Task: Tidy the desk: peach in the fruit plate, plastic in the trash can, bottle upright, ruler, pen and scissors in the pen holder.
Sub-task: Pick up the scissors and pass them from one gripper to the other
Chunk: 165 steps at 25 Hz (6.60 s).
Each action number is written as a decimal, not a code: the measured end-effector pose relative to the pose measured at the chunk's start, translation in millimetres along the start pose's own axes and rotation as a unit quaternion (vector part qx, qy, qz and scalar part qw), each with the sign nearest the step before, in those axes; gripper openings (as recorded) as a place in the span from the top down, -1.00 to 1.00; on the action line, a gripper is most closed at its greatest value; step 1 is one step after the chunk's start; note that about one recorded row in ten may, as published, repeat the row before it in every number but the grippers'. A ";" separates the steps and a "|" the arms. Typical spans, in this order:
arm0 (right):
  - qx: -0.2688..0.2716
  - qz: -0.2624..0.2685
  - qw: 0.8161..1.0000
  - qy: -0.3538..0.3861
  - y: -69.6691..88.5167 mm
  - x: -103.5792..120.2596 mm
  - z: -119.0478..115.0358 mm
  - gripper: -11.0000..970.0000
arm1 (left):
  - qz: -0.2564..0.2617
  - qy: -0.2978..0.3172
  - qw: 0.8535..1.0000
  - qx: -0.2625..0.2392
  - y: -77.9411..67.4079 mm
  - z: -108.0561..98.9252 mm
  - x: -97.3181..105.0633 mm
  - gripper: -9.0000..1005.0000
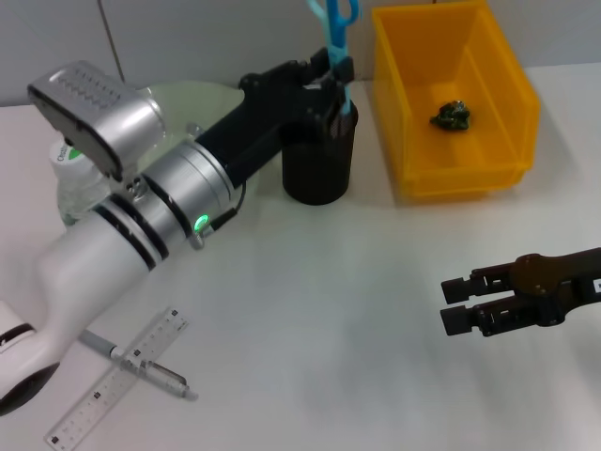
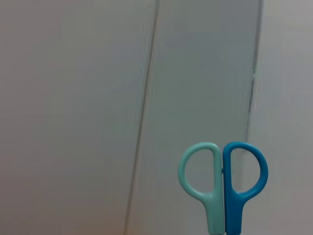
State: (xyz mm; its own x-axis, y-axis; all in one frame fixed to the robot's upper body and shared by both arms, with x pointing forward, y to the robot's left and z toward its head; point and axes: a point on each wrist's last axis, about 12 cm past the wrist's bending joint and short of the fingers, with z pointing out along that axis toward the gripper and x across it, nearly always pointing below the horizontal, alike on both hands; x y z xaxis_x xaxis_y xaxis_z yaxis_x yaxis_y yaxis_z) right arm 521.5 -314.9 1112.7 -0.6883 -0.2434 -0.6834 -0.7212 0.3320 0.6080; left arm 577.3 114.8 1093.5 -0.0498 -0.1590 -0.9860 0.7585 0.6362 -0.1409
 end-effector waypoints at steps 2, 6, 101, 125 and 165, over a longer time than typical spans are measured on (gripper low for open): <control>0.000 0.000 1.000 0.000 0.1 -0.2 0.5 -0.58 | 0.002 0.006 1.000 -0.011 1.5 3.8 -0.3 0.44; -0.001 -0.001 1.000 0.002 0.0 -1.0 0.9 -0.58 | 0.008 0.031 0.999 -0.023 3.3 13.4 0.6 0.44; 0.013 0.062 0.998 0.005 11.7 -66.0 -32.6 -0.58 | 0.167 0.275 0.929 0.181 -3.3 -51.7 -21.0 0.38; 0.093 0.140 0.980 0.104 5.0 -121.1 -0.3 -0.57 | 0.238 0.355 0.884 0.189 -20.3 -32.0 -26.0 0.36; 0.139 0.186 0.967 0.102 -10.6 -132.9 71.6 -0.57 | 0.206 0.386 0.888 0.139 -16.9 -22.2 -17.7 0.34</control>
State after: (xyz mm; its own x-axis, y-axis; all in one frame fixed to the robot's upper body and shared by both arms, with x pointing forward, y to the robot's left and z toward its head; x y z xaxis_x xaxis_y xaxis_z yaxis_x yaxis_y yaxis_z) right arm 626.3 -220.8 1168.2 -0.9175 -0.2251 -0.3280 -0.3916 0.6562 0.6450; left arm 551.0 123.6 1111.4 -0.0799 0.6777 -0.7309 0.9418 0.2916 0.1674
